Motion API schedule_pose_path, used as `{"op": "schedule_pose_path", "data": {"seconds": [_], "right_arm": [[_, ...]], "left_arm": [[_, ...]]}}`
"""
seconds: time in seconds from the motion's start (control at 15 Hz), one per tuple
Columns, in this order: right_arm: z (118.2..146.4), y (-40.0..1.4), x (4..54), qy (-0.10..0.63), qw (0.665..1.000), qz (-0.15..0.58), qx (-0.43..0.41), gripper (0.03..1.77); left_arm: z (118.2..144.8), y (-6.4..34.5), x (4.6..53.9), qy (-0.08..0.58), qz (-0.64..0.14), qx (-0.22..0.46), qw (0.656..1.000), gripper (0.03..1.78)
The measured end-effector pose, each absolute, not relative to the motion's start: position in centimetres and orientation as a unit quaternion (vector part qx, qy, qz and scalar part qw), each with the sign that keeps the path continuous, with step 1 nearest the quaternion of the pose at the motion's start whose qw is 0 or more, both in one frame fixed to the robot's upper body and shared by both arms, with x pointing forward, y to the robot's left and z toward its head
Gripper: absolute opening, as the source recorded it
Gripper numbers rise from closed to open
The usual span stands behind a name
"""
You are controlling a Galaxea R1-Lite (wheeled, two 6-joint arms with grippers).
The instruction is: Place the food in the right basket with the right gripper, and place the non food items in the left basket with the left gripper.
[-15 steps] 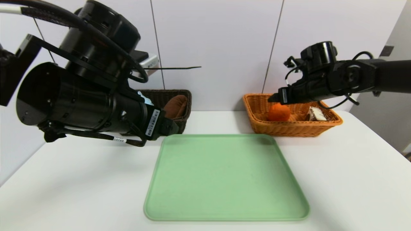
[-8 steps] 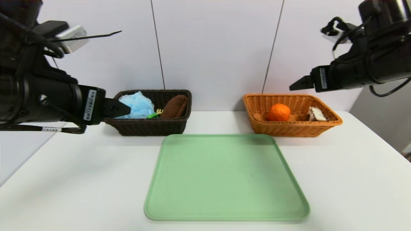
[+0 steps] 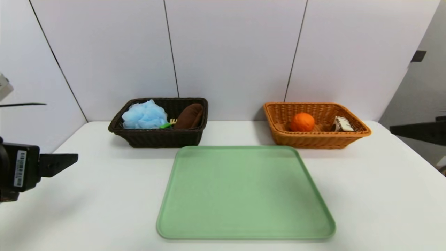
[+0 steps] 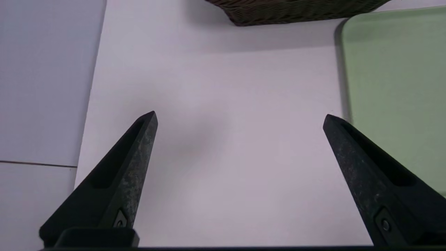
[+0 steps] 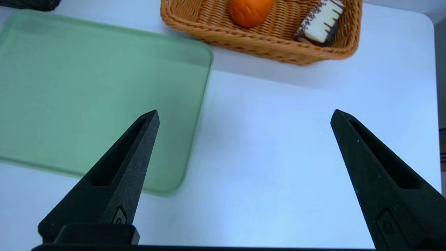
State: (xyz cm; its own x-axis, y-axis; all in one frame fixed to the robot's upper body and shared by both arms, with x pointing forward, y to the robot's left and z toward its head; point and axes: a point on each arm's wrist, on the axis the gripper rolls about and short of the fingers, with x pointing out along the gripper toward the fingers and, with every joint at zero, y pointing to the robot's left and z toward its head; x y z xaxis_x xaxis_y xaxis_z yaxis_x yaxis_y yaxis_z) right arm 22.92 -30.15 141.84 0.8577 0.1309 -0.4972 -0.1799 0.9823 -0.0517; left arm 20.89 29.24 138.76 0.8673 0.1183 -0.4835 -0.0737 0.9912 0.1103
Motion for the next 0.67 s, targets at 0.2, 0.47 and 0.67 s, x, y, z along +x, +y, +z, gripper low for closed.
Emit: {"op": "schedule_pose_path", "data": {"seconds": [0.2, 0.47, 0.67], "right_arm": [[140.2, -31.7, 18.3, 0.239, 0.968, 0.066, -0.043, 1.69], [137.8, -33.1, 13.8, 0.218, 0.975, 0.034, -0.033, 1.69], [136.8, -33.6, 11.7, 0.201, 0.979, 0.013, -0.026, 1.69]], "left_arm": [[136.6, 31.2, 18.5, 0.258, 0.091, 0.051, 0.961, 1.69], [133.6, 33.2, 14.8, 0.253, 0.147, 0.045, 0.955, 1.69], [131.8, 33.9, 12.6, 0.228, 0.172, 0.030, 0.958, 1.69]]}}
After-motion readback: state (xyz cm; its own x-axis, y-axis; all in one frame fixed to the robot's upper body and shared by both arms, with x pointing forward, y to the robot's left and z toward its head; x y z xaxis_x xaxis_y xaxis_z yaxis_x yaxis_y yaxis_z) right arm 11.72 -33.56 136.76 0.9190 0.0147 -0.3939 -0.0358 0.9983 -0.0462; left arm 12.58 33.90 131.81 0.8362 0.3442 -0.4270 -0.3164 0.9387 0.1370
